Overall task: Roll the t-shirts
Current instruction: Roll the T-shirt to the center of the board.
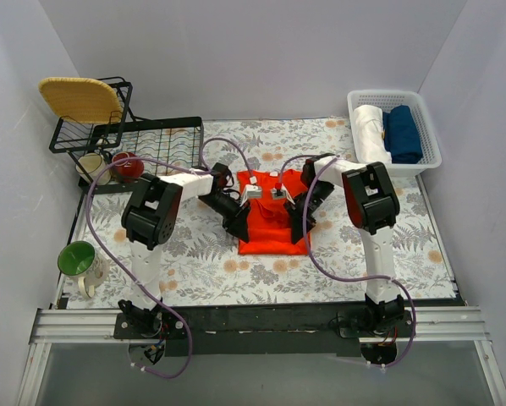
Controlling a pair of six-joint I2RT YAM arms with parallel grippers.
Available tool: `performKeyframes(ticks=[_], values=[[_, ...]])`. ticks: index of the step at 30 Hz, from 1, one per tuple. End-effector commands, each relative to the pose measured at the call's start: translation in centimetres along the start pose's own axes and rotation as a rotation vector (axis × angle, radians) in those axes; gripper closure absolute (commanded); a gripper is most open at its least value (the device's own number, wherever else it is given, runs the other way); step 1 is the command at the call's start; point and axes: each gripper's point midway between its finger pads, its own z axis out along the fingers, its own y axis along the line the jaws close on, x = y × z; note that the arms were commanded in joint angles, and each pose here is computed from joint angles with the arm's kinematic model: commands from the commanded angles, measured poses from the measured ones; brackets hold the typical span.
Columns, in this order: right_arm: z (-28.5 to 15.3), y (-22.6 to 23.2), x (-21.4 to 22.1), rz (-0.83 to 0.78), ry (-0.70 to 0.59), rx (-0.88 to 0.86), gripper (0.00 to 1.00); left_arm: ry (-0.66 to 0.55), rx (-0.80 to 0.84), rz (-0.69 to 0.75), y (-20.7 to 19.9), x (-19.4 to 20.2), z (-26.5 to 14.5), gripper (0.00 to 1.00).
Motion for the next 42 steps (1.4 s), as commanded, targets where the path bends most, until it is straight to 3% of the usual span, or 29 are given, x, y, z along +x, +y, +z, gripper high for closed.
performKeyframes(ticks=[1, 6, 8, 12, 15, 23, 27, 36, 42], values=[[-0.2, -2.0, 1.9, 0.073, 0.095, 0.019, 0.87, 0.035, -0.133, 0.038, 0.5, 1.2, -2.2, 0.69], [0.0, -3.4, 2.0, 0.097, 0.111, 0.026, 0.86, -0.002, -0.267, 0.186, -1.3, 0.3, -4.3, 0.53], [0.2, -3.7, 1.9, 0.109, 0.108, 0.022, 0.86, -0.032, -0.339, 0.326, -2.4, -1.8, -5.6, 0.50], [0.6, -3.9, 2.1, 0.130, 0.111, 0.015, 0.86, -0.037, -0.376, 0.527, -4.8, -3.7, -4.7, 0.47], [0.8, -3.9, 2.2, 0.140, 0.112, 0.009, 0.85, -0.021, -0.340, 0.600, -6.1, -4.1, -3.0, 0.47], [0.7, -4.3, 2.6, 0.130, 0.132, 0.013, 0.86, 0.014, -0.380, 0.605, -3.7, -2.8, 0.2, 0.45], [0.5, -4.7, 2.3, 0.107, 0.135, 0.026, 0.85, 0.106, -0.368, 0.550, -1.5, 0.4, 1.7, 0.45], [0.5, -4.9, 2.0, 0.108, 0.123, 0.025, 0.84, 0.268, -0.323, 0.596, -1.5, 5.4, 3.4, 0.42], [-1.8, -4.3, 0.7, 0.098, 0.076, 0.085, 0.61, 0.298, -0.296, 0.523, -2.4, 7.1, 3.6, 0.48]])
